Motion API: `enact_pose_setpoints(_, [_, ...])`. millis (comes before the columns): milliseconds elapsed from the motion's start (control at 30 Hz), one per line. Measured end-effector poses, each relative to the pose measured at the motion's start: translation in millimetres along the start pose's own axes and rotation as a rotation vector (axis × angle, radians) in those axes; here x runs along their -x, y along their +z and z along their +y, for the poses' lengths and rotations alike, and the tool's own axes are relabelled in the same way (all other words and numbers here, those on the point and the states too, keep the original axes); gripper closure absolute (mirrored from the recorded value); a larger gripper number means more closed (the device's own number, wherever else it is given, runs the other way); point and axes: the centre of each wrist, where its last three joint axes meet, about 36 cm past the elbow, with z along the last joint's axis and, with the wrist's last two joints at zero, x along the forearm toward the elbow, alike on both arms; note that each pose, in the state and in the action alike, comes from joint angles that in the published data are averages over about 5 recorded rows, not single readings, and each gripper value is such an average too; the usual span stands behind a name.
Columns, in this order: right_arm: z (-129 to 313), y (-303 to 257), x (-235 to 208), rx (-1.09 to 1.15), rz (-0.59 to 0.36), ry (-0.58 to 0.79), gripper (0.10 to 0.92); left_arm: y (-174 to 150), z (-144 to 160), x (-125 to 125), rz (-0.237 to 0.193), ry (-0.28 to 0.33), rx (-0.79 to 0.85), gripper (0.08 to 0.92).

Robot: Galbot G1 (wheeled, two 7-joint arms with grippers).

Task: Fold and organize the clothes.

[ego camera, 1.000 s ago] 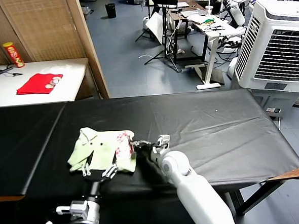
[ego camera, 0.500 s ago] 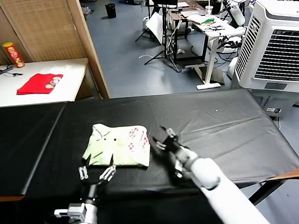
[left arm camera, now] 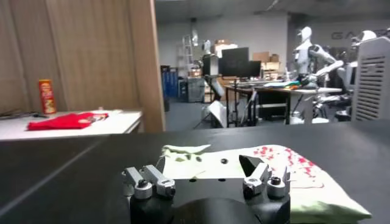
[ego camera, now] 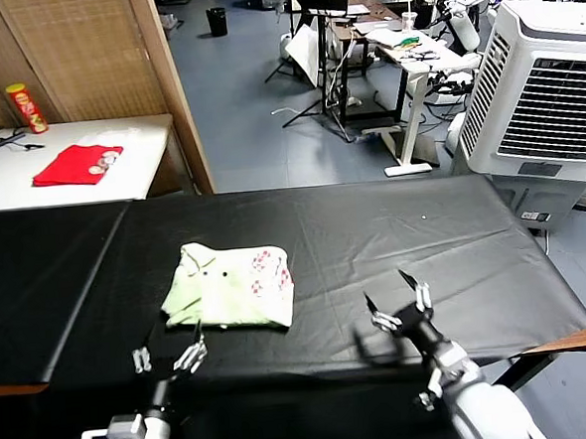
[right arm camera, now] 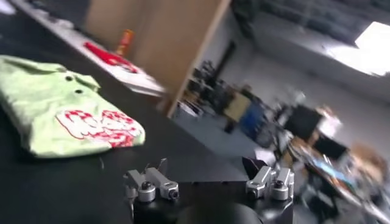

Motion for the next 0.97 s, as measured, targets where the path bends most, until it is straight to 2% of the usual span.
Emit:
enact_pose_setpoints(200, [7.1, -4.5, -44.9, 0.158, 0.055, 0.089, 0.224, -6.1, 5.3, -22.8, 0.041, 0.015, -0.007, 0.201])
enact_pose_setpoints(467, [29.7, -17.1, -94.1, 0.209, 0.077, 0.192, 0.224, -28.2, 14.7, -52.1, 0.164, 0.025, -0.044, 0.201])
enact_pose_setpoints(600, [50.9, -21.4, -117.8, 0.229, 0.127, 0.210, 0.224, -41.1, 20.3, -61.3, 0.202, 0.026, -0.044, 0.201])
enact_pose_setpoints(767, [66.4, -22.8, -134.2, 0.249, 0.185, 0.206, 0.224, -46.2, 25.5, -66.1, 0.228, 0.029, -0.034, 0.201])
enact_pose_setpoints(967, [71.7, -23.4, -140.2, 0.261, 0.206, 0.197, 0.224, -47.1, 26.8, -67.0, 0.231, 0.032, -0.030, 0.201])
